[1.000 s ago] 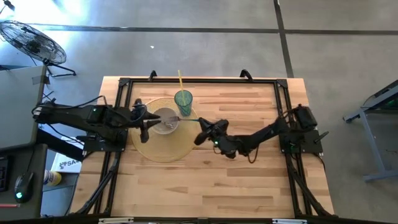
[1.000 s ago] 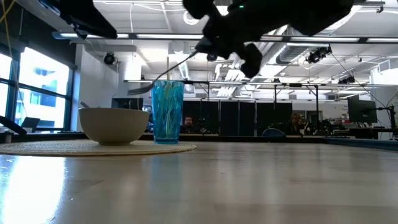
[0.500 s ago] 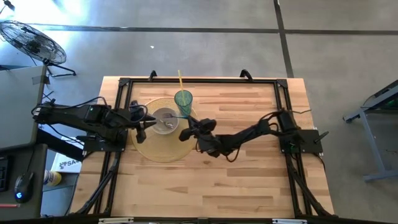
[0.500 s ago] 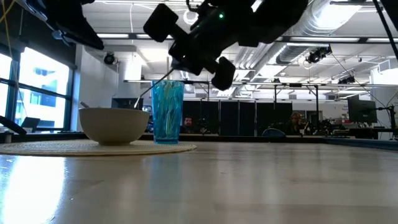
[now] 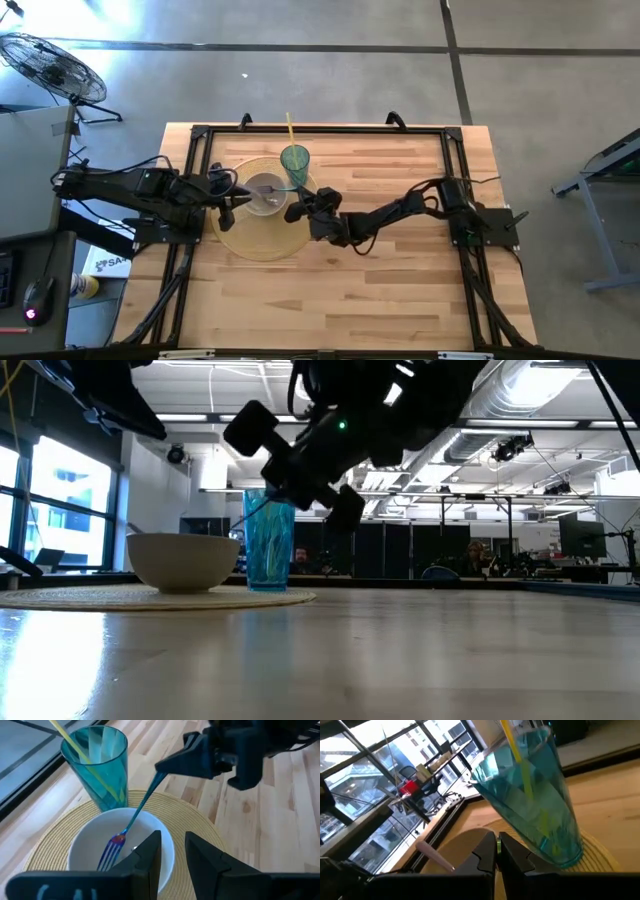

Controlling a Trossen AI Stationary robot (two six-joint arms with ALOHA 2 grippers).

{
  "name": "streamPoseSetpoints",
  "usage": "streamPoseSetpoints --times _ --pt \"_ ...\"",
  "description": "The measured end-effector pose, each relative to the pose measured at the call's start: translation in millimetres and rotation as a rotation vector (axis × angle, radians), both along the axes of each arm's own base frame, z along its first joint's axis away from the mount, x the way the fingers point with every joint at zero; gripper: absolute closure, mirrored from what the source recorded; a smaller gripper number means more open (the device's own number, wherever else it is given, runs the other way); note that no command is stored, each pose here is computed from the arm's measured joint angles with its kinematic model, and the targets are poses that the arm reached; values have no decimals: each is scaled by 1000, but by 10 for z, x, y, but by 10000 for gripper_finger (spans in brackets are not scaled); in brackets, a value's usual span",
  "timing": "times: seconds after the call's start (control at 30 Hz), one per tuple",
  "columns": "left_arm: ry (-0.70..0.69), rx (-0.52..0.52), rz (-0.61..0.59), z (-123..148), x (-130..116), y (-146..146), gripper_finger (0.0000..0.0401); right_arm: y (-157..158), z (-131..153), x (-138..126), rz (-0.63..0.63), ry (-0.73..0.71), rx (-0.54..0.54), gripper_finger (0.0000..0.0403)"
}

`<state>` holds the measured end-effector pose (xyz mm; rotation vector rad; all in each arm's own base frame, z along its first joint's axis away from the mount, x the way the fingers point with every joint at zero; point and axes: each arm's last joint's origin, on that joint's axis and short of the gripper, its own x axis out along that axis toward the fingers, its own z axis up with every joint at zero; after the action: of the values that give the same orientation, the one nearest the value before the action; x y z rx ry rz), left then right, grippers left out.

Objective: Pick & Place Utensil
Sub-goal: Put the blue fork into the white bowl

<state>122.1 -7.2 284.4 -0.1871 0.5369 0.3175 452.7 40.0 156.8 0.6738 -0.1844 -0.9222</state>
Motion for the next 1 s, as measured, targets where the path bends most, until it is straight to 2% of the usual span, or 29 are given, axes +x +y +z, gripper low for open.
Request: streamPoseSetpoints --times 0.3,0.57,1.0 --pt "-2 -30 -9 -2 1 -7 318 -23 -71 12 -1 -3 13 392" --pt "-3 -32 -7 -2 1 -6 318 -18 -83 29 84 29 19 368" --pt "-115 -75 7 96 -192 21 318 28 -4 9 130 150 -77 308"
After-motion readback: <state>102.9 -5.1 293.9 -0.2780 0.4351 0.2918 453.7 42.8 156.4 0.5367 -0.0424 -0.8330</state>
